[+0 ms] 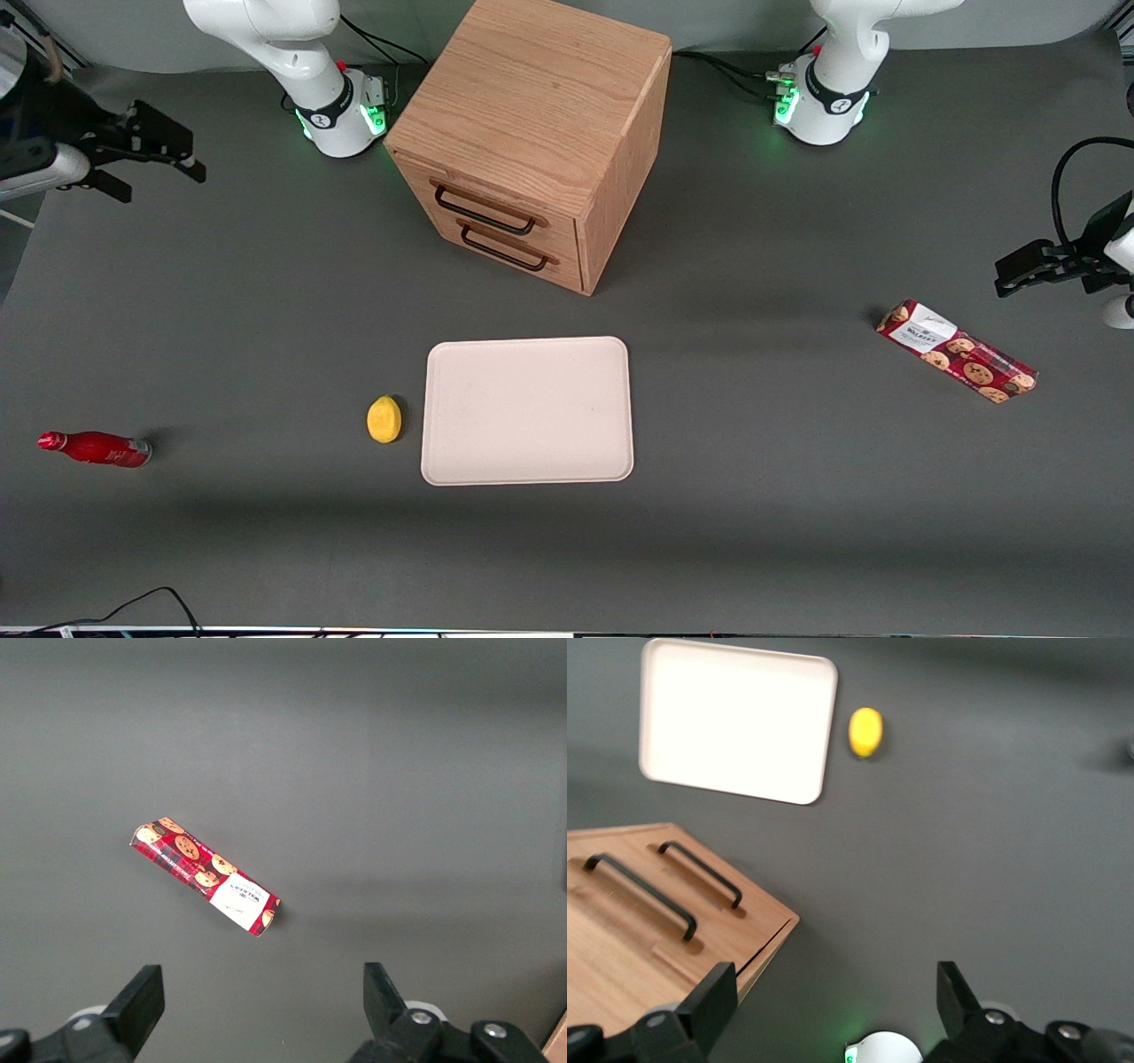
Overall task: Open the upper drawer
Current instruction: 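Move the right gripper to the upper drawer's black handle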
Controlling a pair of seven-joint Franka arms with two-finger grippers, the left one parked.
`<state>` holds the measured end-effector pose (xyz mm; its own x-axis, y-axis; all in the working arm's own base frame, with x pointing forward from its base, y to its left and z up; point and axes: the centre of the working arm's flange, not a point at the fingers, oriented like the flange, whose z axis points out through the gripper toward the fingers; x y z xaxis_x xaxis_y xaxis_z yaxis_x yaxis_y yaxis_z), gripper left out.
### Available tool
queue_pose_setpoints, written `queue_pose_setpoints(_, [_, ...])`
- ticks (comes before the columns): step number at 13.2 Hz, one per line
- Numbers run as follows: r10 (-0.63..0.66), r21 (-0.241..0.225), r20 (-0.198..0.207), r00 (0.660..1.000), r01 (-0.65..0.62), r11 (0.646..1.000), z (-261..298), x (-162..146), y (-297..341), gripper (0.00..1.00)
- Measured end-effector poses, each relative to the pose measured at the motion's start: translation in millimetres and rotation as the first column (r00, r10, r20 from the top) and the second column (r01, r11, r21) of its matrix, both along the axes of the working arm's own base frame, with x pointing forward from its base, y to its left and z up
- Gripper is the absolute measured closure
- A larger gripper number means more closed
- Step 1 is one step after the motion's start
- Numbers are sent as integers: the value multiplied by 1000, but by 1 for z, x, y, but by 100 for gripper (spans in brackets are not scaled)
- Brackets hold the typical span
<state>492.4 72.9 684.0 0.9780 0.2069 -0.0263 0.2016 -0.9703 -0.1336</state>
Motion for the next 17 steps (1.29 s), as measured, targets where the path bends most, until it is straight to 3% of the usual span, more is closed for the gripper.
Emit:
queue_pose_setpoints(6, [250, -12, -48, 967, -251, 968, -18, -25, 119, 0])
queue_pose_setpoints(9, [316, -10, -81, 945, -318, 948, -34, -31, 153, 0])
queue_pose_setpoints(10, [329, 1, -93, 940, -330, 944, -40, -31, 159, 0])
queue_pose_setpoints(13, [354, 98, -150, 923, -342, 935, -72, -16, 174, 0])
queue_pose_setpoints(17, [371, 160, -173, 912, -346, 924, -135, 13, 194, 0])
